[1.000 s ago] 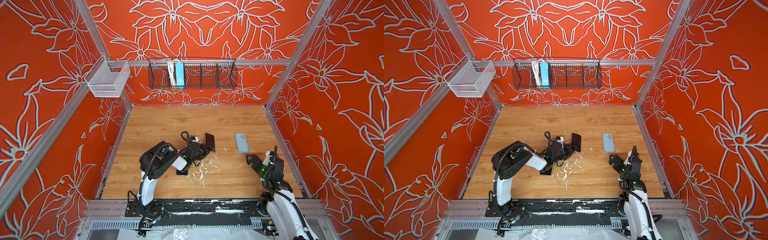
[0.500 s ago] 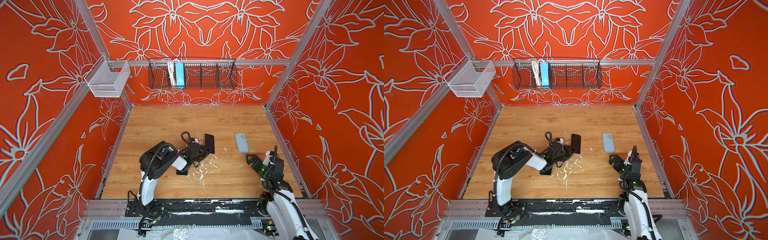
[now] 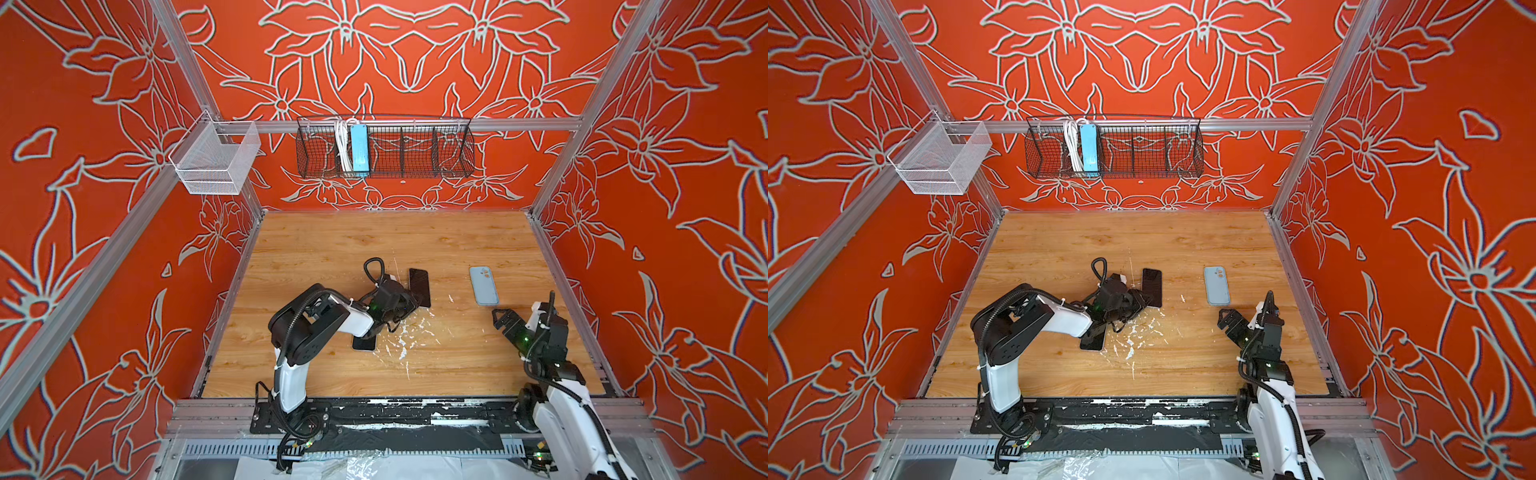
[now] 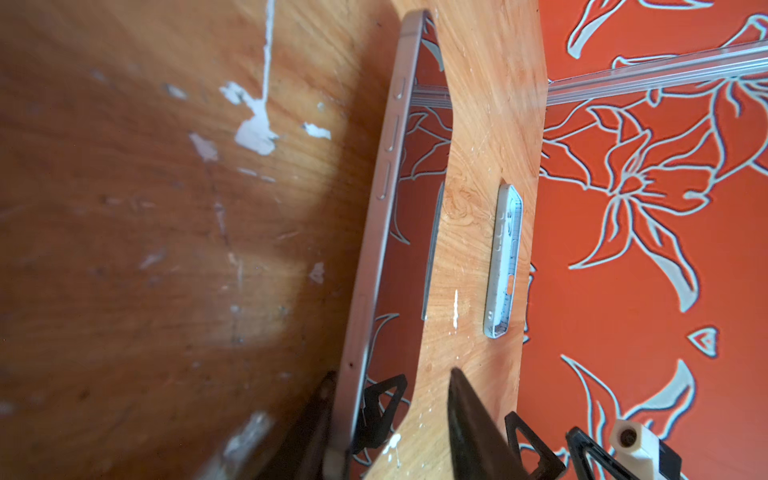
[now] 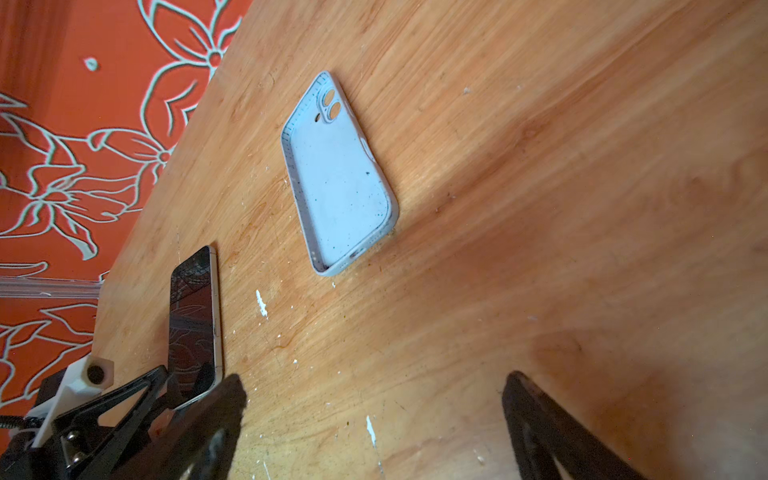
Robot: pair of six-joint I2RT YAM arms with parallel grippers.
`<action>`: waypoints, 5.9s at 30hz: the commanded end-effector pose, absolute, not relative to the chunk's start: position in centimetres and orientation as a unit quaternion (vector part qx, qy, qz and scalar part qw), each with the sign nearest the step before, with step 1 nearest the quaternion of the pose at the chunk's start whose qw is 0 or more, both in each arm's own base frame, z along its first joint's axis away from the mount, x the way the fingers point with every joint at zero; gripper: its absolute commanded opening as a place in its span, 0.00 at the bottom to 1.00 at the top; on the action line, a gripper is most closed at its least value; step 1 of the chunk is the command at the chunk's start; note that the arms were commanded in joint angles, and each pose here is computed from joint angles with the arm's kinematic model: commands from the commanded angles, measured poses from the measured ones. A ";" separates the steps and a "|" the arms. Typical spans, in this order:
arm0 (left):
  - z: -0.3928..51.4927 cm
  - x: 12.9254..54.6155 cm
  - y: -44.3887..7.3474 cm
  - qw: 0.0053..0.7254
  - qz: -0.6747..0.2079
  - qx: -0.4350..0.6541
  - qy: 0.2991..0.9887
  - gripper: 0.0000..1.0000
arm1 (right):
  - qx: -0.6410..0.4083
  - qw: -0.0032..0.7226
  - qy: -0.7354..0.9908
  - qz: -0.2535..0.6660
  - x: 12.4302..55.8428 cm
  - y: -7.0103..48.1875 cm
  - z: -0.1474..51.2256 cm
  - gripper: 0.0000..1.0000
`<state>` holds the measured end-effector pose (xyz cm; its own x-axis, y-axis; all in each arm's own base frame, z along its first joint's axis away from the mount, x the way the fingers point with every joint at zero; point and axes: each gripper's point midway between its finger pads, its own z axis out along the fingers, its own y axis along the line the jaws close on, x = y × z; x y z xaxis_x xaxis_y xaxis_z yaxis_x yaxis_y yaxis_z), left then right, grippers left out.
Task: Take the phone out of the phone case
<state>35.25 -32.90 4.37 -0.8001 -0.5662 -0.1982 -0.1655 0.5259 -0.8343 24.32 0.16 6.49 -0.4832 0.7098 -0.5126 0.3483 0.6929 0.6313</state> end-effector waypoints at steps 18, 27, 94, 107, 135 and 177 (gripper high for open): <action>6.1 34.7 -32.4 0.225 -0.386 -0.205 0.871 0.43 | 0.310 0.387 0.835 0.238 24.0 0.8 6.3 0.98; 9.9 34.6 -31.2 0.258 -0.358 -0.172 0.881 0.43 | 0.294 0.378 0.848 0.228 23.7 1.0 7.2 0.98; 2.7 28.4 -17.5 0.081 -0.009 -0.004 0.997 0.95 | 0.113 0.378 0.908 0.139 27.4 10.3 9.7 0.98; 1.8 27.9 -17.2 0.071 0.042 0.007 0.997 0.82 | 0.119 0.382 0.906 0.138 27.1 9.9 9.6 0.97; 0.1 25.5 -17.3 0.032 0.044 0.030 0.998 0.89 | 0.122 0.383 0.905 0.138 26.9 9.7 9.4 0.98; -0.9 23.2 -17.4 -0.001 0.031 0.047 0.998 0.61 | 0.124 0.386 0.904 0.137 26.7 9.6 9.4 0.98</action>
